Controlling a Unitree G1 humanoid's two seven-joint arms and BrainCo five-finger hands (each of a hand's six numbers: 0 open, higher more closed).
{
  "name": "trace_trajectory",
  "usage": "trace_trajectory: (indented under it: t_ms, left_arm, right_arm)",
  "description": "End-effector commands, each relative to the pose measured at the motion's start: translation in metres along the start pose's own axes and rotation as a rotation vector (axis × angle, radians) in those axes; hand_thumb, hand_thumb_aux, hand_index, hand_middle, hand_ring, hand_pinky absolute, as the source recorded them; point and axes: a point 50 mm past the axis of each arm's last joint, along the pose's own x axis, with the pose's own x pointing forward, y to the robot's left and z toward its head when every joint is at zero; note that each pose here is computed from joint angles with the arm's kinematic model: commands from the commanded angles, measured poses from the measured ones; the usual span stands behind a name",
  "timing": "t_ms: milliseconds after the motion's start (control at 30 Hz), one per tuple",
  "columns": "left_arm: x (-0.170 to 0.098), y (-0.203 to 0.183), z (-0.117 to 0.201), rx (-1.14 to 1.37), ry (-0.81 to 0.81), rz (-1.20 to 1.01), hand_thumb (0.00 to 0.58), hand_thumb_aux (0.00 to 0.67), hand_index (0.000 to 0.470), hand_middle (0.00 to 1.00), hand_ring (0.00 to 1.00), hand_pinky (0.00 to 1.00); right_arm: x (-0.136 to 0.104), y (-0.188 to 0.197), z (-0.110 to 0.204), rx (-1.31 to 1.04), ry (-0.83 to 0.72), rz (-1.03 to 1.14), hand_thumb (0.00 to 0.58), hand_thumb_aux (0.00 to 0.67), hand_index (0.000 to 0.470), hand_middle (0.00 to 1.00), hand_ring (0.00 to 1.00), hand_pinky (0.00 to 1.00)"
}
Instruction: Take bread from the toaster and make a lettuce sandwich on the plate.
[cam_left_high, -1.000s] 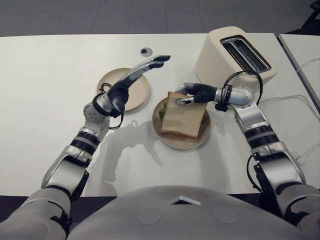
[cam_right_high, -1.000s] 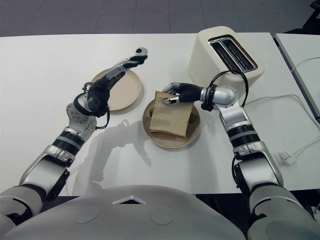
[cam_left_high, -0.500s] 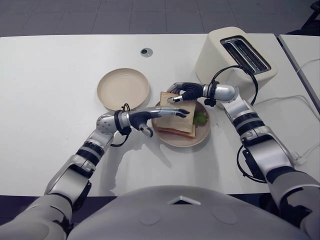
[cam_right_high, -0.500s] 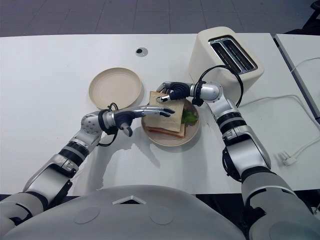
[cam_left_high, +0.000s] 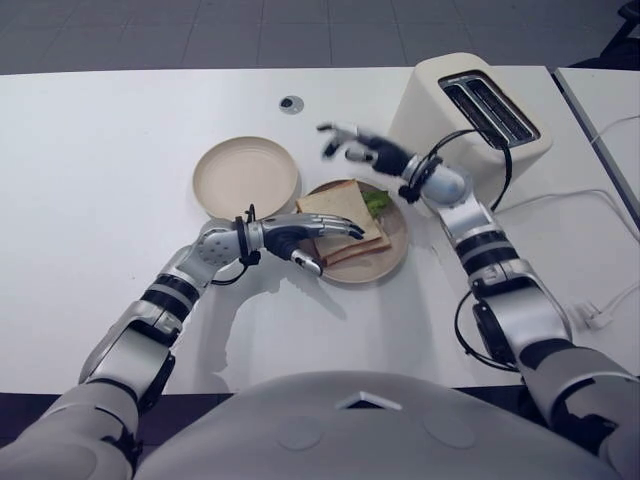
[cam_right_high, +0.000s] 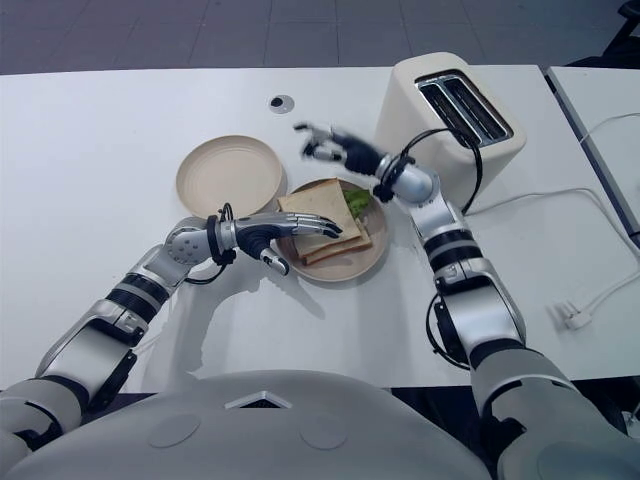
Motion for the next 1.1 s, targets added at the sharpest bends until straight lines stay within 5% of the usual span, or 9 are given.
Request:
trace_trajectory:
  t_ms: [33,133,167,200,233,300,467,667,1100]
  left_arm:
    - [-0.018,-0.037,-0.025,-0.085,0.213,-0.172,0.0,0.0,0.0,0.0,0.0,0.0]
    - [-0.022,-0.023,-0.024,-0.047,0.205,-0.095,0.0,0.0,0.0,0.0,0.0,0.0]
    - [-0.023,-0.014,-0.02,-0.023,0.171,-0.04,0.392,0.289,0.203,0.0,0.0,0.0]
    - [-0.023,-0.004,-0.015,0.003,0.128,0.021,0.516,0.447,0.313,0.0,0.0,0.0]
    - [-0.023,0.005,-0.009,0.023,0.083,0.081,0.58,0.67,0.47,0.14,0.14,0.14]
    - [-0.027,0.022,0.008,0.03,-0.063,0.206,0.58,0.67,0.47,1.0,1.0,1.0]
    - [-0.042,0.025,0.048,-0.082,-0.394,0.239,0.58,0.67,0.47,1.0,1.0,1.0]
    - [-0.049,-0.03,0.015,-0.263,-0.201,-0.157,0.58,0.67,0.47,1.0,1.0,1.0]
    - [-0.046,-0.039,-0.029,-0.353,-0.011,-0.183,0.58,0.67,0.47,1.0,1.0,1.0]
  right_arm:
    - [-0.002,-0.026,0.015,0.009,-0.103,-0.164,0.0,0.0,0.0,0.0,0.0,0.0]
    - [-0.017,-0.021,0.015,0.042,-0.109,-0.039,0.0,0.0,0.0,0.0,0.0,0.0]
    - [-0.026,-0.016,0.011,0.06,-0.083,0.054,0.053,0.032,0.022,0.13,0.13,0.13]
    - [-0.038,-0.009,0.009,0.057,-0.069,0.174,0.436,0.336,0.236,0.28,0.28,0.28]
    - [-0.05,-0.005,0.009,0.065,-0.062,0.279,0.576,0.617,0.433,0.42,0.42,0.42]
    - [-0.077,-0.004,0.01,0.094,-0.048,0.453,0.58,0.67,0.47,1.0,1.0,1.0]
    - [-0.133,0.011,0.015,0.212,0.013,0.831,0.58,0.67,0.47,1.0,1.0,1.0]
    - [-0.167,0.045,0.004,0.338,0.13,1.114,0.58,0.67,0.47,1.0,1.0,1.0]
    - [-0.131,0.105,-0.036,0.547,0.148,1.022,0.58,0.67,0.47,1.0,1.0,1.0]
